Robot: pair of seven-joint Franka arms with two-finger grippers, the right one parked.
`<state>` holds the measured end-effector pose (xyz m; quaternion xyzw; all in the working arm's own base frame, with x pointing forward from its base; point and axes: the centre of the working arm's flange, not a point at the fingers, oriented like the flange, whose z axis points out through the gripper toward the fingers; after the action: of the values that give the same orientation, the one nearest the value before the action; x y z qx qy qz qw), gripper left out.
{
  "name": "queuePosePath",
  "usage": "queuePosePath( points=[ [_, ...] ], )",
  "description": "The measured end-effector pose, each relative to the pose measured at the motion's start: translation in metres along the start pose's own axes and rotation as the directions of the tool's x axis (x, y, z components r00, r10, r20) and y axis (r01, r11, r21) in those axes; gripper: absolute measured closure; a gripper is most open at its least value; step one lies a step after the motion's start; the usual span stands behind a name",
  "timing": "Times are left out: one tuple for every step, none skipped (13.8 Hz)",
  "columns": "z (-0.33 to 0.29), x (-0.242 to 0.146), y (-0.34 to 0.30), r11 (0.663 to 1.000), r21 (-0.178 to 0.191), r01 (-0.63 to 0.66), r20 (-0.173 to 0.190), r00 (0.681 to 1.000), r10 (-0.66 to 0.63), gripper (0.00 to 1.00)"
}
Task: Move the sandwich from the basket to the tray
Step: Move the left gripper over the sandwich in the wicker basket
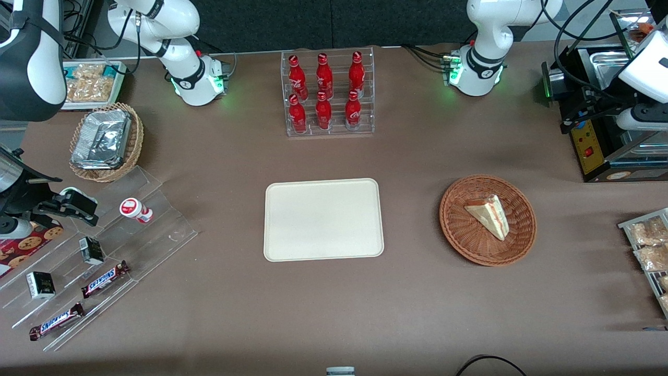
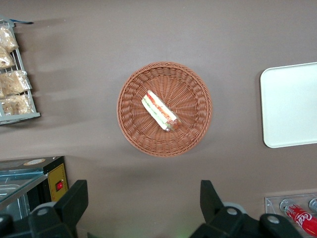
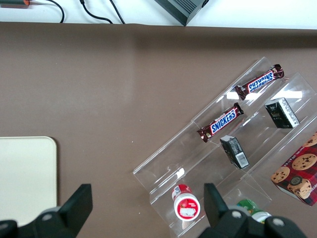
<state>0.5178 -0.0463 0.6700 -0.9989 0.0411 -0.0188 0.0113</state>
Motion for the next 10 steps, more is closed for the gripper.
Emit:
queuePosePath(
  points=[
    [0.0, 0.0, -0.001, 1.0, 0.0, 0.001, 0.002, 1.0, -0.001, 0.0],
    [0.002, -0.001, -0.001, 1.0, 0.0, 0.005, 0.011, 1.0, -0.005, 0.0],
    [0.006, -0.001, -0.001, 1.0, 0.001, 0.021, 0.025, 0.999, -0.021, 0.0],
    [0.014, 0.0, -0.001, 0.998, 0.003, 0.069, 0.043, 0.997, -0.069, 0.0],
    [0.028, 0.002, -0.001, 0.989, 0.01, 0.15, 0.068, 0.986, -0.151, 0.0],
    [0.048, 0.006, 0.002, 0.97, 0.023, 0.244, 0.093, 0.965, -0.245, 0.0],
    [0.069, 0.011, 0.004, 0.949, 0.034, 0.315, 0.103, 0.943, -0.316, 0.0],
    [0.094, 0.015, 0.006, 0.927, 0.042, 0.372, 0.106, 0.921, -0.375, 0.0],
    [0.121, 0.018, 0.007, 0.902, 0.05, 0.429, 0.107, 0.895, -0.432, 0.0],
    [0.153, 0.019, 0.007, 0.87, 0.058, 0.49, 0.105, 0.864, -0.493, 0.0]
  ],
)
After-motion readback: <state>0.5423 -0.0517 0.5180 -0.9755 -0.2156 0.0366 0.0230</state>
